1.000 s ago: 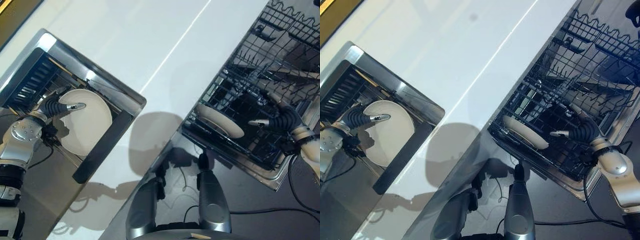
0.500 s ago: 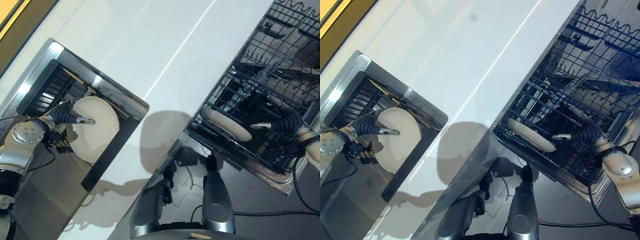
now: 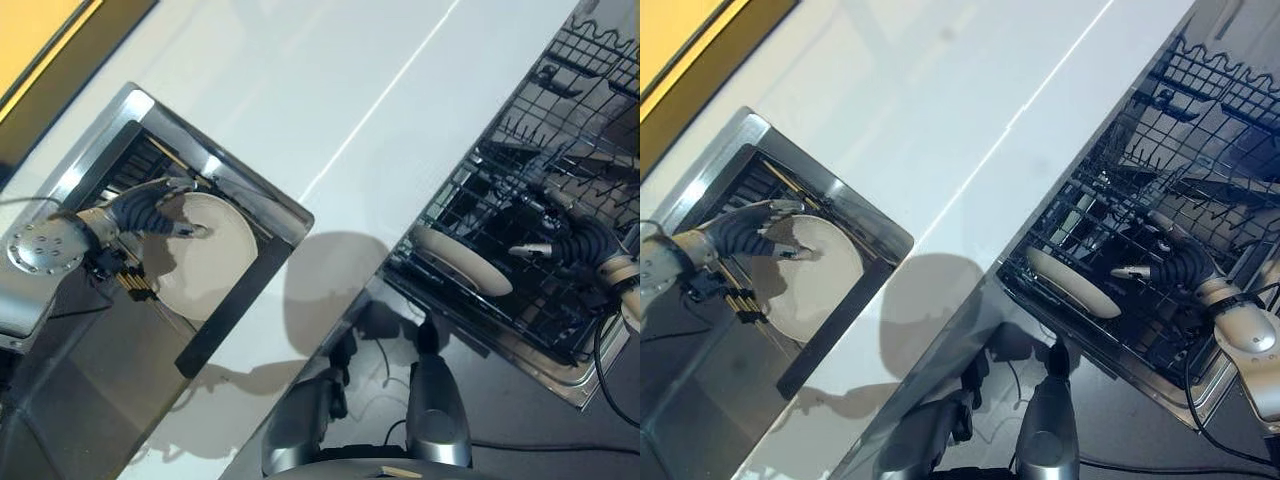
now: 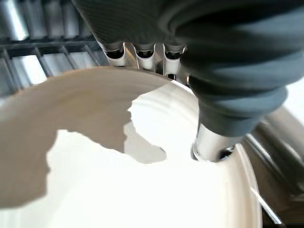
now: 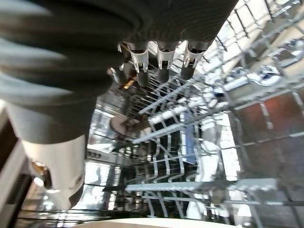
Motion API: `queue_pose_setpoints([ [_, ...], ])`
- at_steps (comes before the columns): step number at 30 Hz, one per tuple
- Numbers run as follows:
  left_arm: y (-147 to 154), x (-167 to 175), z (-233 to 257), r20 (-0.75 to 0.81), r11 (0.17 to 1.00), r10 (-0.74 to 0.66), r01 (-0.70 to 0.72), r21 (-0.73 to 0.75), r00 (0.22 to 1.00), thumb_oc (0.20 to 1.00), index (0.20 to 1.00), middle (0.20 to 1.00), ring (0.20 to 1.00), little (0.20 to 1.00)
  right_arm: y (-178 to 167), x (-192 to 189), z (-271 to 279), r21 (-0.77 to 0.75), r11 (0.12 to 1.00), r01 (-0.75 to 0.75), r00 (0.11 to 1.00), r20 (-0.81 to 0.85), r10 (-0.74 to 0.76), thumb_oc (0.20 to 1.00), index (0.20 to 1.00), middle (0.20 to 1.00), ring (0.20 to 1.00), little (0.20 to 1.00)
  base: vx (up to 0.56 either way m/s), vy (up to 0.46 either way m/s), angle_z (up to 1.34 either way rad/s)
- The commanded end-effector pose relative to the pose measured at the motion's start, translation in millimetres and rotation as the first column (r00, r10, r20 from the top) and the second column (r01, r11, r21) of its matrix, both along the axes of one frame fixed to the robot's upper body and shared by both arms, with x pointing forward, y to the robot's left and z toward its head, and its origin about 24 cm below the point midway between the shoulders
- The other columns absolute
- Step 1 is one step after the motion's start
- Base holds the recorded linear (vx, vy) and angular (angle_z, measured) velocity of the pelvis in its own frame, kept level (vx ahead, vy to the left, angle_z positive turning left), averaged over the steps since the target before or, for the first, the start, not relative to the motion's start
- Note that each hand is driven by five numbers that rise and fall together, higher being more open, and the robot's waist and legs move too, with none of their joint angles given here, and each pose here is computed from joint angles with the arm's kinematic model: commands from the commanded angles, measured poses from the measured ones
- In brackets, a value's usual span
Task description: Pick up plates and place into dishwasher.
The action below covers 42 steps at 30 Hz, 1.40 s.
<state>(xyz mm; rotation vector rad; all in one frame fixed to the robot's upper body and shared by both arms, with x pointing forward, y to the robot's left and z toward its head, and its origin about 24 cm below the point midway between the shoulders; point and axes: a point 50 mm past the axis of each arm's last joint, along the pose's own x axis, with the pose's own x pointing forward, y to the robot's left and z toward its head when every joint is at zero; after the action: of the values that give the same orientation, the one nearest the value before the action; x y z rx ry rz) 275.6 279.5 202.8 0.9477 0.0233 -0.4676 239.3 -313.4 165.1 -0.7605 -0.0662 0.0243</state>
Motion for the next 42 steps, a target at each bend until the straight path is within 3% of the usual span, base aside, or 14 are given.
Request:
queue_pose_setpoints([
  [1, -45, -23, -30, -0.109, 0.952, -0.296, 0.283, -0.115, 0.949, 0.2, 0.2, 0.2, 0.2, 0.2, 1, -9, 19, -0.044, 0.998, -0.041, 0.998, 0.047, 0.043, 1.0, 1.0, 1.0, 1.0, 1.0, 0.01, -0.037, 0.02],
  [21, -36, -38, -33, -0.13, 0.953, -0.283, 0.265, -0.145, 0.95, 0.2, 0.2, 0.2, 0.2, 0.2, -3, -17, 14, -0.015, 0.999, -0.041, 0.999, 0.024, 0.042, 1.0, 1.0, 1.0, 1.0, 1.0, 0.01, -0.021, 0.0],
  [23, -34, -38, -32, -0.108, 0.963, -0.249, 0.235, -0.131, 0.962, 0.2, 0.2, 0.2, 0.2, 0.2, -2, -17, 13, -0.013, 0.999, -0.043, 0.999, 0.025, 0.044, 1.0, 1.0, 1.0, 1.0, 1.0, -0.02, -0.014, -0.01],
  [28, -6, -31, -14, 0.13, 0.996, 0.032, -0.02, -0.088, 0.991, 0.2, 0.2, 0.2, 0.2, 0.2, -1, -21, 8, 0.011, 0.999, -0.038, 0.999, 0.033, 0.038, 1.0, 1.0, 1.0, 1.0, 1.0, -0.03, -0.04, 0.0],
  [33, 20, -42, 3, 0.388, 0.974, 0.223, -0.185, -0.133, 0.894, 0.2, 0.2, 0.2, 0.2, 0.2, -3, -30, -5, 0.04, 0.999, -0.018, 0.999, 0.041, 0.016, 1.0, 1.0, 1.0, 1.0, 1.0, -0.05, -0.057, 0.03],
  [42, 31, -70, 21, 0.708, 0.944, 0.318, -0.278, -0.177, 0.63, 0.2, 0.2, 0.2, 0.2, 0.2, 3, -36, -27, 0.103, 0.995, 0.003, 0.999, 0.044, -0.007, 1.0, 1.0, 1.0, 1.0, 1.0, -0.03, -0.098, 0.12],
])
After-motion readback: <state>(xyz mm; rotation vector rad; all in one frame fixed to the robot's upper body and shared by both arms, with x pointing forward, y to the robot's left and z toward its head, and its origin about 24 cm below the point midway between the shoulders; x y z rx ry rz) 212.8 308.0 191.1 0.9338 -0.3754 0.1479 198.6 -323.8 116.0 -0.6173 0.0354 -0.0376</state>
